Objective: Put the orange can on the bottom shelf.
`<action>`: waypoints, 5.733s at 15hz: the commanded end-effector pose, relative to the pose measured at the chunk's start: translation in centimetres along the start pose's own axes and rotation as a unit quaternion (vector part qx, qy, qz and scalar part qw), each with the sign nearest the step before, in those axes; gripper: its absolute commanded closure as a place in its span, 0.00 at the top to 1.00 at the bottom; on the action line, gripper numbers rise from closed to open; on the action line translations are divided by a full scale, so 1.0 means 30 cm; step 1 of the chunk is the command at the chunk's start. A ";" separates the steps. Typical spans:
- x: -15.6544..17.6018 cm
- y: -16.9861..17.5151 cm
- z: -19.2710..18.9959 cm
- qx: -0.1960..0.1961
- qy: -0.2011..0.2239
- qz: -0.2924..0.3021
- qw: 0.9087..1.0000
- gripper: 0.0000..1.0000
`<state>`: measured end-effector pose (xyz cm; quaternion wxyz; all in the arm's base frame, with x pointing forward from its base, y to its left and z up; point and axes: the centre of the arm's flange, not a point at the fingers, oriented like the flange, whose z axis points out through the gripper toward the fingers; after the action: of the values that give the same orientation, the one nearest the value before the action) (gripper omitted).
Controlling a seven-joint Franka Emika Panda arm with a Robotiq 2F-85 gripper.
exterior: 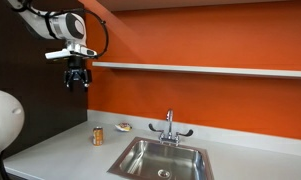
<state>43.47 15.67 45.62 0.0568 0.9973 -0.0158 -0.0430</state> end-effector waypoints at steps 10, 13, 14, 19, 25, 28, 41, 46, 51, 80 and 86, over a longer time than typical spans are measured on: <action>0.001 -0.021 0.253 0.015 0.011 -0.013 1.000 1.00; 0.040 -0.025 0.318 0.017 0.014 -0.014 1.000 1.00; 0.051 -0.026 0.336 0.018 0.015 -0.014 1.000 1.00; 0.110 -0.015 0.431 0.021 0.015 -0.007 1.000 1.00; 0.182 -0.019 0.563 0.020 0.015 -0.007 1.000 1.00; 0.221 -0.016 0.629 0.018 0.015 -0.009 1.000 1.00; 0.317 -0.148 0.796 0.028 0.005 -0.031 0.999 1.00; 0.308 -0.167 0.850 0.022 -0.003 -0.029 0.999 1.00; 0.315 -0.174 0.877 0.028 0.020 -0.008 0.999 1.00; 0.392 -0.138 0.881 0.027 0.145 0.087 0.985 1.00; 0.405 -0.130 0.879 0.022 0.155 0.093 0.983 1.00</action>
<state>53.11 15.79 18.15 0.0349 0.9897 -0.0922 0.1034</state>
